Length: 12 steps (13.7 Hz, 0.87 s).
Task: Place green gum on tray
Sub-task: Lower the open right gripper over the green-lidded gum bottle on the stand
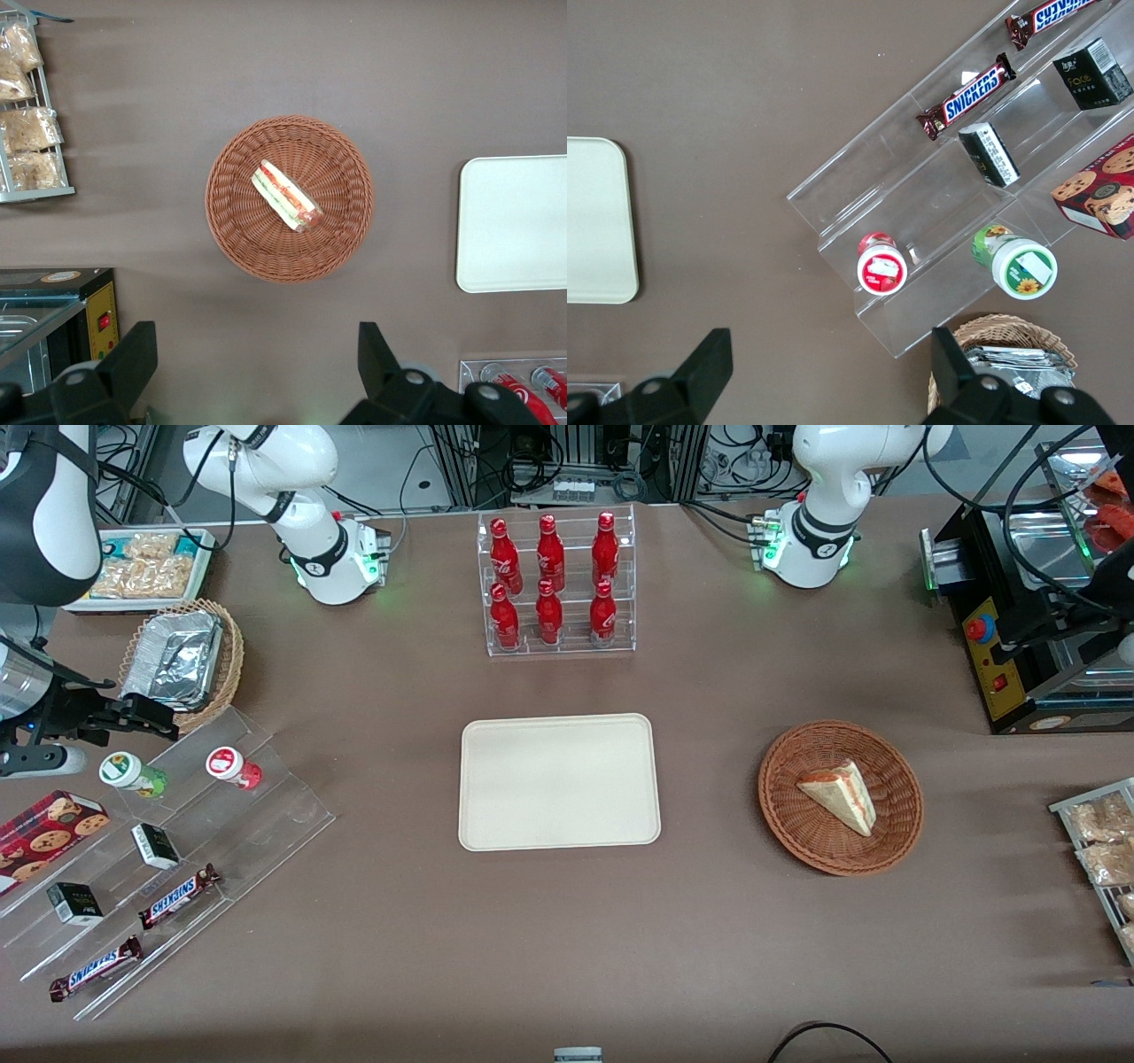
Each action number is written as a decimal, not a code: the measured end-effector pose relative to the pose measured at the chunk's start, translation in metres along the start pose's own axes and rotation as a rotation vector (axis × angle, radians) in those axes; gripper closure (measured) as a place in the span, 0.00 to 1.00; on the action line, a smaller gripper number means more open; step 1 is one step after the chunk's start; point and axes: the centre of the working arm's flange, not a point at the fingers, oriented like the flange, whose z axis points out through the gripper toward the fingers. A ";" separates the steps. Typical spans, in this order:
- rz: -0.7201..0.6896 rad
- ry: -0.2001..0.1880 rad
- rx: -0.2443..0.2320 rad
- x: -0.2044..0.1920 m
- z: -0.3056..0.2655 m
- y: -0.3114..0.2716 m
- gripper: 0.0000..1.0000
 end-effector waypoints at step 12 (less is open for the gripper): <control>-0.155 -0.023 0.007 0.001 0.057 0.053 0.00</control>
